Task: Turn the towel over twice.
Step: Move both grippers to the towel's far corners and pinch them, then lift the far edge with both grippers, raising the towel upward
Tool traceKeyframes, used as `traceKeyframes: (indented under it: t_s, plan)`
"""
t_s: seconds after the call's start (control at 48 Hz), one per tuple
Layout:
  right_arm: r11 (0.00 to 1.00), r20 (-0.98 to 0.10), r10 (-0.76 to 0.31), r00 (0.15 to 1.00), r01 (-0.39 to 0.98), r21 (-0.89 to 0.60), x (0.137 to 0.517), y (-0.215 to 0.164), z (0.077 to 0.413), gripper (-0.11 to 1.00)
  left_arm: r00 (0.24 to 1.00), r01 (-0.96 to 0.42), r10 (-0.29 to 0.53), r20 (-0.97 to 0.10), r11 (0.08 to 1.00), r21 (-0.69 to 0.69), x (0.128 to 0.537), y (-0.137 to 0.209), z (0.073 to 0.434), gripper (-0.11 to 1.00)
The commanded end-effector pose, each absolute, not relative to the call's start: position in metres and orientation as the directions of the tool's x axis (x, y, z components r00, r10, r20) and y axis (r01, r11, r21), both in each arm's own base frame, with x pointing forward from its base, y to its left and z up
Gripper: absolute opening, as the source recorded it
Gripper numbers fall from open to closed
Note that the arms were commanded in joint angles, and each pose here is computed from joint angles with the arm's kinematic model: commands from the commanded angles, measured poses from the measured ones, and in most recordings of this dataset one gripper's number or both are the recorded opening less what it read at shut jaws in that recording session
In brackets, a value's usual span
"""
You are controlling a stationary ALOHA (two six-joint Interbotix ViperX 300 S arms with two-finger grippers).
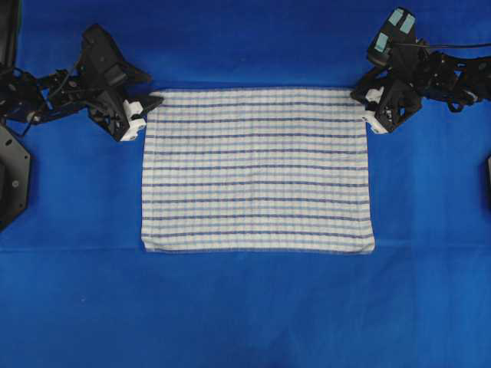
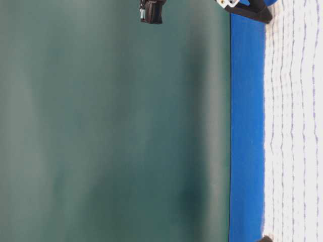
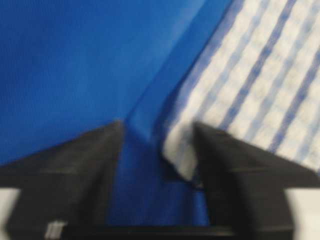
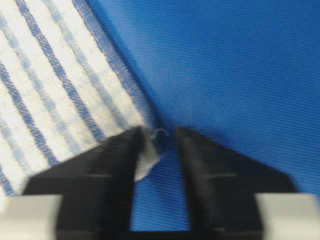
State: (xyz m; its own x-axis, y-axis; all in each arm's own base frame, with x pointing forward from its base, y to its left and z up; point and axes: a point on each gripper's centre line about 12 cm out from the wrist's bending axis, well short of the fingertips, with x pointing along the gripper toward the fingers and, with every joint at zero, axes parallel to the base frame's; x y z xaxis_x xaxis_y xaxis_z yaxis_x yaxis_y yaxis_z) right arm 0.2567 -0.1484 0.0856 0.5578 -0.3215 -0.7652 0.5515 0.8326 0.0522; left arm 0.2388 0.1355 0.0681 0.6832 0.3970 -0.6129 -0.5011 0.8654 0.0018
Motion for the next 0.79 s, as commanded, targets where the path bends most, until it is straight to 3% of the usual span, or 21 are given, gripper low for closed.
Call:
traceKeyframes:
  t_s: [0.0,0.083,0.166,0.458,0.77]
  plan:
    - [0.834,-0.751,-0.331,0.571,0.55,0.051,0.26,-0.151,0.091,0.28,0.687,-0.497,0.396,-0.609,0.868,0.004,0.241,0.136,0.07,0.37]
    - [0.833,-0.752,-0.331,0.57,0.551,0.051,0.26,-0.152,0.091,0.06,0.69,-0.489,0.389,-0.61,0.872,0.004,0.242,0.133,0.07,0.16]
    - [0.832,-0.75,-0.333,0.571,0.552,0.052,0.26,-0.152,0.091,0.05,0.693,-0.48,0.383,-0.61,0.877,0.005,0.243,0.131,0.07,0.04]
    - [0.824,-0.708,-0.361,0.607,0.563,0.062,0.259,-0.155,0.109,0.05,0.717,-0.483,0.398,-0.572,0.876,0.004,0.248,0.135,0.089,0.04]
    - [0.781,-0.575,-0.477,0.665,0.62,0.069,0.242,-0.174,0.169,0.05,0.759,-0.477,0.459,-0.462,0.875,0.086,0.253,0.151,0.161,0.04]
